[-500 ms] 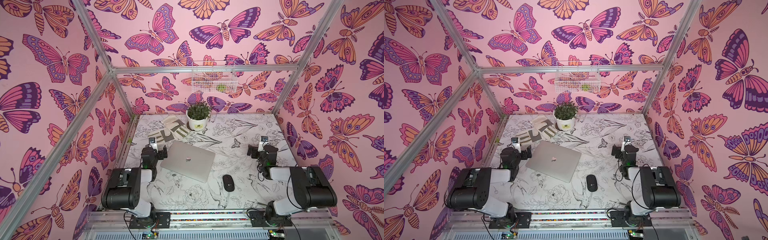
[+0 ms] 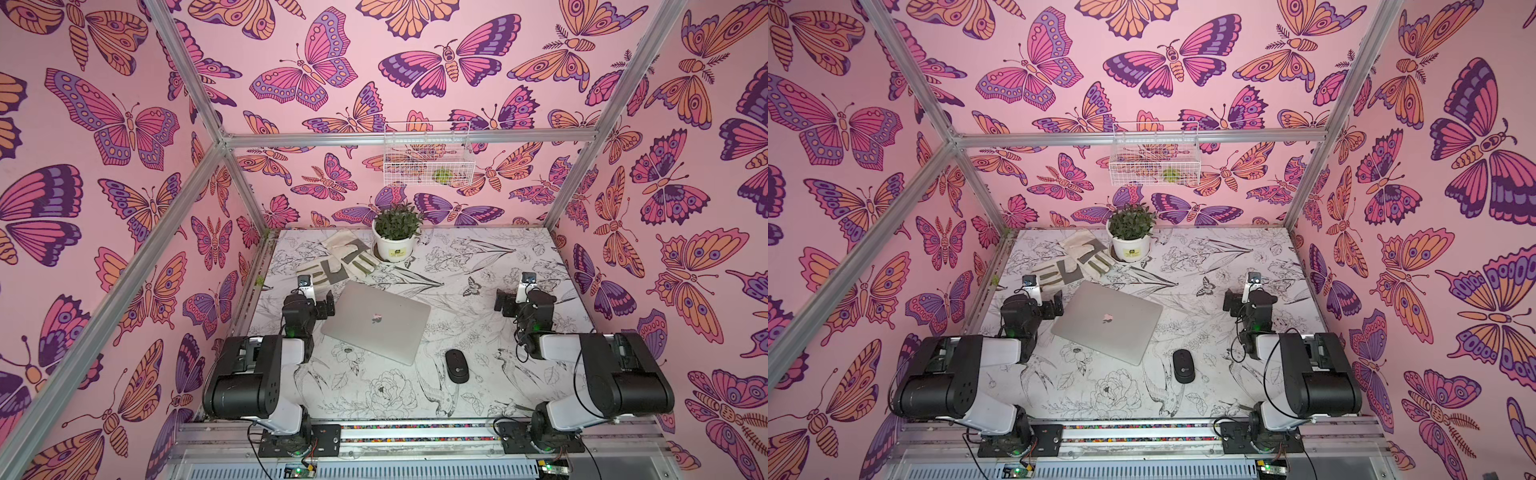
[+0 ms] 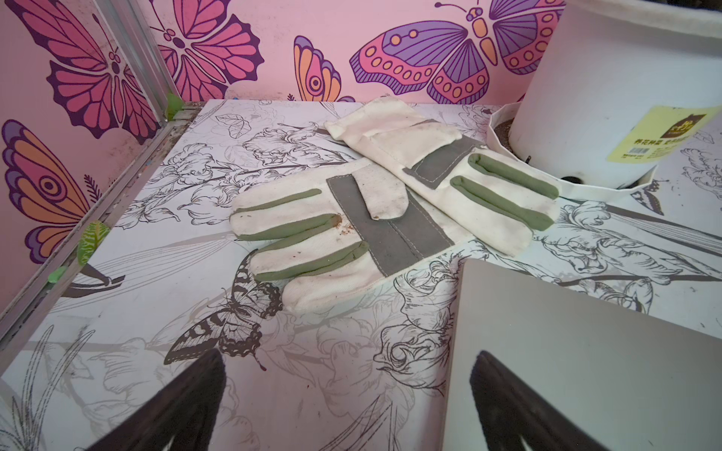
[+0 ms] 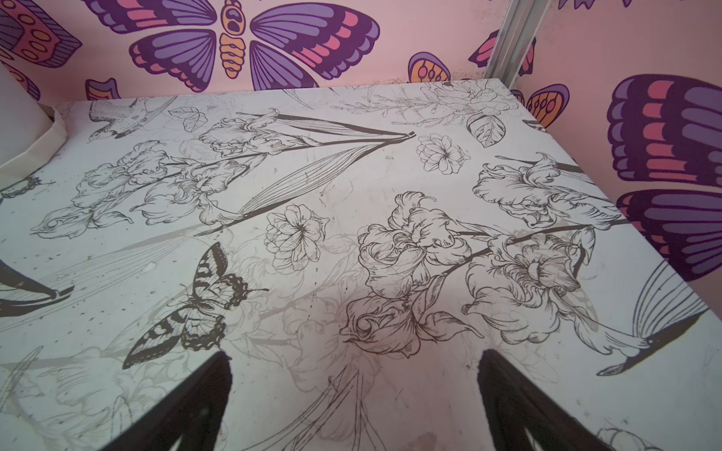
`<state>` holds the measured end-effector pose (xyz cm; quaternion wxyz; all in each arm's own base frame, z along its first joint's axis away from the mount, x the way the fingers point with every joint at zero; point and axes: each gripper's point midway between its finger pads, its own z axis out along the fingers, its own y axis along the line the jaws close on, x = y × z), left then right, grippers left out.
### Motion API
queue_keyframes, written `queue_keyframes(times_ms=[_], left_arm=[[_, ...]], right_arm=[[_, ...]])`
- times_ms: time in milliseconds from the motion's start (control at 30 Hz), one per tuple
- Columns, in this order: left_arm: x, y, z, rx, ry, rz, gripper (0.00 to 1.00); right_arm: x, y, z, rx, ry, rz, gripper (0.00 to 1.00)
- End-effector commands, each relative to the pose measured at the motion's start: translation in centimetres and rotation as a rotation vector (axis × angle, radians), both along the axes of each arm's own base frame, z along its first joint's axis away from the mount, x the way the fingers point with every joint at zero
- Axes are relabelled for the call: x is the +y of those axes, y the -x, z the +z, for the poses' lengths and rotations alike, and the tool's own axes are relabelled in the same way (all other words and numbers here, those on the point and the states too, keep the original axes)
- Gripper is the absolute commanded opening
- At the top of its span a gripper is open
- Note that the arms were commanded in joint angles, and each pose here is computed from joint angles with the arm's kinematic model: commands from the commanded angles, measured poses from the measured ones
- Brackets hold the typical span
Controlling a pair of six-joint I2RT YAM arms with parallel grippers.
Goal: Insert the wireless mouse receiver into the laptop
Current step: Pick up the mouse from the center of the board.
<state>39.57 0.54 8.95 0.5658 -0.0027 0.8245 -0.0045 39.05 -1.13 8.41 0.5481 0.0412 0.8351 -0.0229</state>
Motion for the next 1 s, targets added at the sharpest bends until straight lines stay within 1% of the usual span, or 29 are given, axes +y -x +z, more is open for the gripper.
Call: queue_keyframes(times_ms=[0,167,267,333,367,400,433,467,500,533,567,600,633,667,700,733,767,800,833,867,900,967], left_arm=[[0.2,0.1,-0.2,-0.002,0.003,-0.008,0.99],[0.2,0.3,-0.2,-0.004,0.002,-0.008,0.99],[0.2,0.2,-0.3,0.018,0.004,-0.007,0.99],[0.5,0.2,0.5,-0.015,-0.011,0.014,0.99],[0.5,0.2,1.5,-0.002,-0.025,0.030,0.99],[0.8,0.1,2.4,0.040,-0.033,0.050,0.99],[1.1,-0.2,3.7,0.061,-0.034,0.074,0.99],[2.0,-0.2,5.5,0.098,0.030,0.155,0.99],[2.9,-0.1,7.4,0.138,0.130,0.248,0.99],[3.3,0.3,8.4,0.190,0.220,0.317,0.99],[3.2,0.8,9.6,0.256,0.306,0.360,0.99],[2.3,0.8,10.5,0.308,0.349,0.315,0.99],[1.0,0.9,11.6,0.361,0.379,0.244,0.99],[0.1,1.2,12.1,0.393,0.428,0.216,0.97],[-0.9,1.4,12.4,0.409,0.480,0.194,0.94],[-2.0,2.1,12.7,0.442,0.544,0.193,0.93],[-3.6,2.9,12.9,0.483,0.561,0.179,0.92],[-5.0,3.9,12.9,0.526,0.537,0.172,0.92],[-6.9,5.2,12.7,0.581,0.481,0.167,0.93],[-9.2,6.7,12.5,0.637,0.420,0.140,0.95],[-11.7,8.2,12.2,0.693,0.367,0.108,0.98],[-16.0,11.2,10.8,0.801,0.301,0.072,1.00]], right_arm=[[-0.1,-0.4,0.9,-0.024,-0.009,-0.003,0.99],[-0.1,-0.4,1.0,-0.025,-0.009,-0.002,0.99],[-0.2,-0.4,0.9,-0.023,-0.014,-0.010,0.99],[-0.2,-0.4,1.1,-0.030,-0.010,-0.008,0.99],[-0.5,-0.6,1.9,-0.063,-0.009,-0.027,0.99],[-0.5,-0.5,2.9,-0.068,-0.004,-0.030,0.99],[-0.7,-0.5,3.5,-0.038,0.000,-0.041,0.99],[-0.8,-0.4,4.9,-0.008,-0.009,-0.050,0.99],[-0.8,-0.2,6.1,0.012,-0.040,-0.065,0.99],[-0.8,0.1,7.1,0.037,-0.077,-0.077,0.99],[-1.0,0.6,8.1,0.048,-0.169,-0.137,0.99],[-1.7,1.4,8.5,0.055,-0.294,-0.248,0.99],[-2.6,3.3,7.7,0.131,-0.456,-0.411,0.99],[-2.0,4.2,7.6,0.200,-0.544,-0.406,0.99],[-0.3,4.0,8.3,0.233,-0.603,-0.272,0.99],[1.4,4.5,8.7,0.283,-0.681,-0.165,0.99],[2.1,5.4,8.8,0.321,-0.713,-0.142,0.99],[2.4,6.2,9.0,0.345,-0.725,-0.139,0.99],[2.4,7.4,8.9,0.379,-0.718,-0.158,0.99],[1.9,8.7,9.1,0.404,-0.689,-0.195,0.99],[1.1,10.2,9.2,0.423,-0.639,-0.240,0.99],[-0.7,12.4,10.0,0.420,-0.562,-0.335,0.99]])
